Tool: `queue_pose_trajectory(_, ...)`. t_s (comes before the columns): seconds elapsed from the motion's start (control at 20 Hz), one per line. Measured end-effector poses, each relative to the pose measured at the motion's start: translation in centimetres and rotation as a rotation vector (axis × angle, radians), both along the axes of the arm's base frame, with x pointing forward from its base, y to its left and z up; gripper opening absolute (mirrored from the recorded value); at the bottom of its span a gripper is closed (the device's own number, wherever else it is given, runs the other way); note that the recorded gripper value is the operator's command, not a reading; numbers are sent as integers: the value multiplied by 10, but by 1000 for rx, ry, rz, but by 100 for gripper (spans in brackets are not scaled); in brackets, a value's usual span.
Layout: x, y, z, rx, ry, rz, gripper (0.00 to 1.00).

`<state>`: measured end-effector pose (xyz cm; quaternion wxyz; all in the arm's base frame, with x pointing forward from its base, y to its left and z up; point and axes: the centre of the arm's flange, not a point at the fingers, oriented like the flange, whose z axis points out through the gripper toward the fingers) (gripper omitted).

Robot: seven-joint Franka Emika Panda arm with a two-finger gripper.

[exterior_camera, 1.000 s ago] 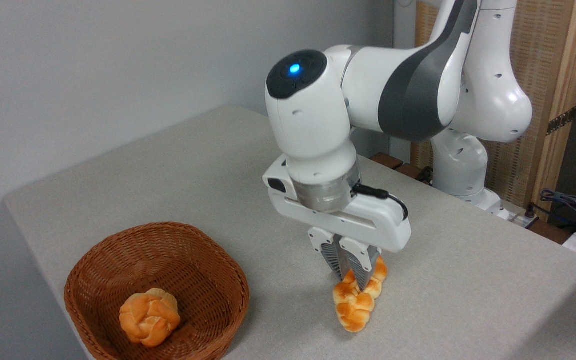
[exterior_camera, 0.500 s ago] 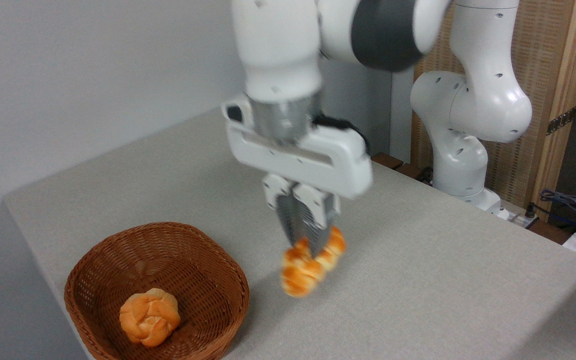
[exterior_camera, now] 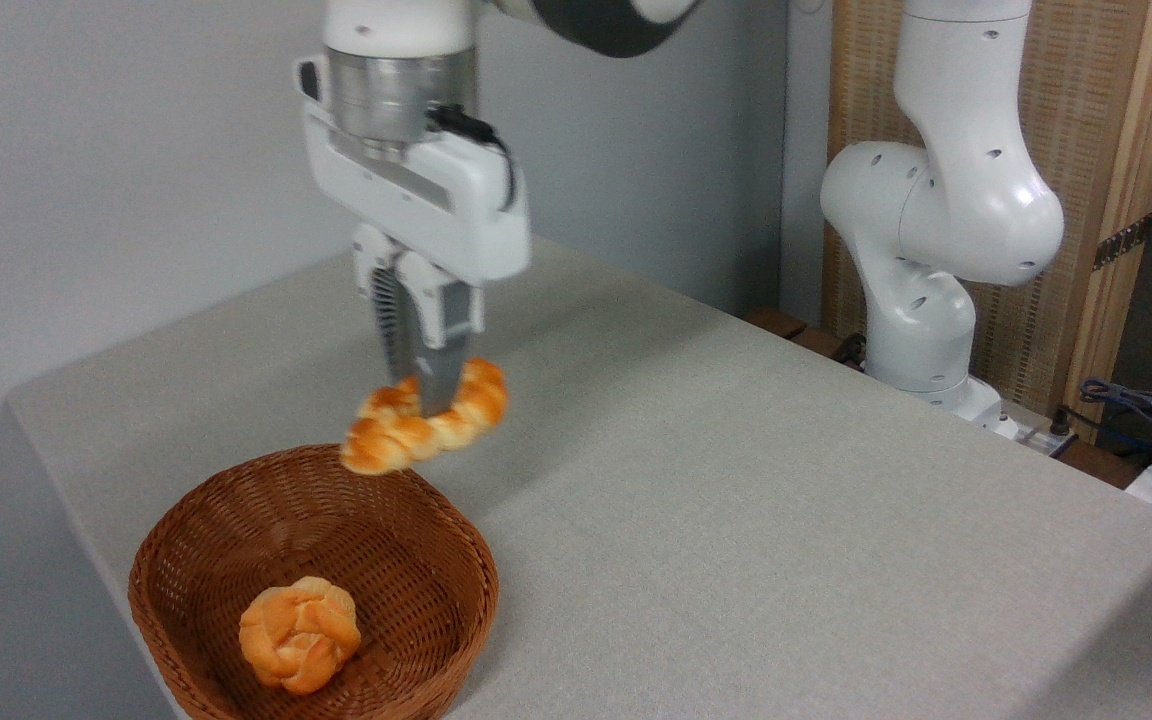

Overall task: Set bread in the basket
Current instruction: 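Lift the braided roll and carry it over the woven basket, then lower the roll into the basket and open the gripper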

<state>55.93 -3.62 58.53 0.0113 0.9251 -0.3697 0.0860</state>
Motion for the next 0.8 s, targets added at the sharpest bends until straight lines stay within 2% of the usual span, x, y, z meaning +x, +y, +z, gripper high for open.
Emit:
queue_pose_trajectory(0.1, 9, -19, -2, -1, -12, -32, 32)
queue_pose_trajectory(0.2, 24, -45, -9, -6, -23, -72, 65)
queue_pose_trajectory(0.25, 32, -55, -14, -10, -29, -88, 71)
queue_pose_trajectory(0.4, 50, -71, -28, -23, -56, -108, 83)
queue_pose_trajectory(0.5, 60, -72, -35, -28, -74, -107, 87)
queue_pose_trajectory(0.65, 69, -72, -44, -33, -88, -102, 100)
queue_pose_trajectory(0.8, 73, -72, -48, -35, -102, -99, 100)
